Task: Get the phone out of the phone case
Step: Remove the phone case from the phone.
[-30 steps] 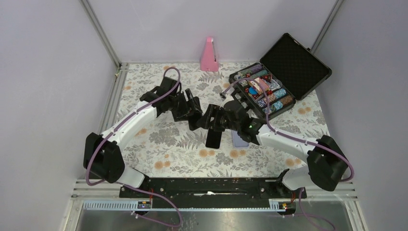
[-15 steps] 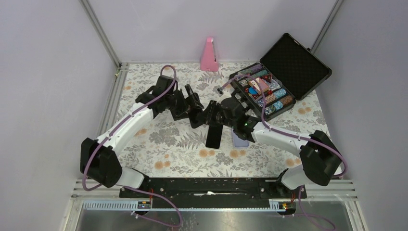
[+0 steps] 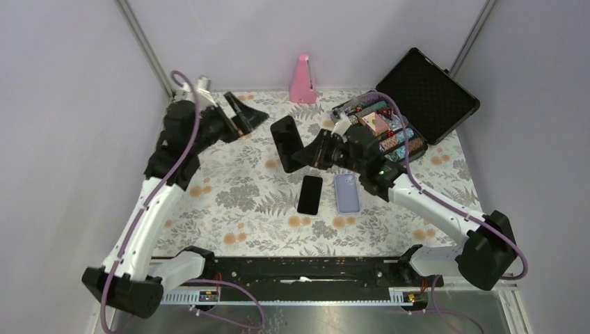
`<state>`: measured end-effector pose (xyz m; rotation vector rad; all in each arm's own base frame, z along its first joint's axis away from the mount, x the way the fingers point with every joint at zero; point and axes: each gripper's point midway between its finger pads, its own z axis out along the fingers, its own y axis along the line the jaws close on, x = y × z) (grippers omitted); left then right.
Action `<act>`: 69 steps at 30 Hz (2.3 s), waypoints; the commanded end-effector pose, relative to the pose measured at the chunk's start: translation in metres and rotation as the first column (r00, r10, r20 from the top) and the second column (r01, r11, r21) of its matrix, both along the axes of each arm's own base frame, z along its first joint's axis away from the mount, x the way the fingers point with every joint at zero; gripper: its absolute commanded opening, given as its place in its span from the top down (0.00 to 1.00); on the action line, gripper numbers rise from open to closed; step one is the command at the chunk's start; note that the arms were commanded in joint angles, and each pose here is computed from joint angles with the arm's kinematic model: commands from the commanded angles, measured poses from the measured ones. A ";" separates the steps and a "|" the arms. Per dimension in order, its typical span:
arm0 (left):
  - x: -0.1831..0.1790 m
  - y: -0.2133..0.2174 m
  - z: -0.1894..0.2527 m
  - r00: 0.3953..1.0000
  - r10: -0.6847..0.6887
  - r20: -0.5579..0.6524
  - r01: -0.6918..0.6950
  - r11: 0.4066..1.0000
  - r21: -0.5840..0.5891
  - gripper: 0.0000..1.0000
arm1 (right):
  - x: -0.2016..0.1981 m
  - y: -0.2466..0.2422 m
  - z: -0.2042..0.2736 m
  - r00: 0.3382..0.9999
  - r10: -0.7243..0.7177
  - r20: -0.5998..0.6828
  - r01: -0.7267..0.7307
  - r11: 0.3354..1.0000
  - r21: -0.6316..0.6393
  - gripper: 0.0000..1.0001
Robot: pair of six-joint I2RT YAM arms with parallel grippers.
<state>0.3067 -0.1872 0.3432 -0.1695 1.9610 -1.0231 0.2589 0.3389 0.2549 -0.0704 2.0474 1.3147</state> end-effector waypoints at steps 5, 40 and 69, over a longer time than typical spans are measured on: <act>-0.024 -0.009 0.095 0.965 -0.174 0.194 0.215 0.953 -0.213 0.01 | -0.012 -0.016 0.121 0.982 0.166 0.091 -0.187 0.932 0.310 0.90; -0.028 -0.056 0.043 0.889 -0.458 -0.016 0.354 0.708 -0.611 0.71 | -0.010 0.010 0.103 0.933 0.310 -0.181 -0.197 0.863 0.465 0.92; -0.021 -0.050 0.096 0.858 -0.506 0.092 0.416 0.578 -0.702 1.00 | 0.001 -0.031 0.143 0.993 0.057 -0.107 0.020 0.795 0.607 0.50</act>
